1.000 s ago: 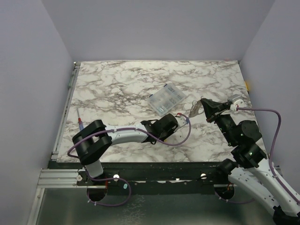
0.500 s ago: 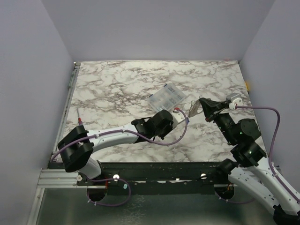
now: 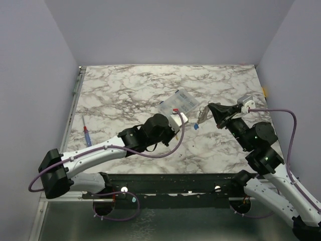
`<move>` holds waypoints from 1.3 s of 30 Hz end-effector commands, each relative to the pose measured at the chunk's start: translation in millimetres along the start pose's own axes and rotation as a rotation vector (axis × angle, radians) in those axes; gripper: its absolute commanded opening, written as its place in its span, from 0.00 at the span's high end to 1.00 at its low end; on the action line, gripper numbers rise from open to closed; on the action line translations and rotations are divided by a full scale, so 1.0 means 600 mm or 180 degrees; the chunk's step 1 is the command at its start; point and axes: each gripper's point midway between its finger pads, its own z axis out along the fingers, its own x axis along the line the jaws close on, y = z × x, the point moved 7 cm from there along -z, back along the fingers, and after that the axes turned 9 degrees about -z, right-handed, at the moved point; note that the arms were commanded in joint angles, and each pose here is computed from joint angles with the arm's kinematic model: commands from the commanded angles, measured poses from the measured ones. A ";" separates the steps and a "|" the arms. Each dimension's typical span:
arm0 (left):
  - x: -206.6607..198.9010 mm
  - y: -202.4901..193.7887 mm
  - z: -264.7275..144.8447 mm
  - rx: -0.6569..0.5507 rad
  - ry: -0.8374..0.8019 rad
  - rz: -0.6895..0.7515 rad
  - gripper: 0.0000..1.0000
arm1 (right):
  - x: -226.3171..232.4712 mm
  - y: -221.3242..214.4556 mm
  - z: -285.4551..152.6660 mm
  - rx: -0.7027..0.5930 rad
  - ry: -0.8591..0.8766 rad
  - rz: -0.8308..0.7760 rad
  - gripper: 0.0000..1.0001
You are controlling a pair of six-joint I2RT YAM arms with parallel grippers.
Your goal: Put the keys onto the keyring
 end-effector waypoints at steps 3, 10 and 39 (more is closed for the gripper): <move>0.004 0.007 -0.054 -0.0182 -0.0248 0.0102 1.00 | 0.044 0.034 0.012 -0.0208 0.0755 0.0153 0.99; 0.030 0.013 -0.117 -0.0613 -0.0006 0.0350 1.00 | 0.065 0.022 0.025 -0.0107 0.1083 0.0212 1.00; 0.006 0.003 -0.168 -0.1200 -0.0685 0.0454 1.00 | 0.170 -0.026 0.028 0.0268 0.3529 0.0215 0.99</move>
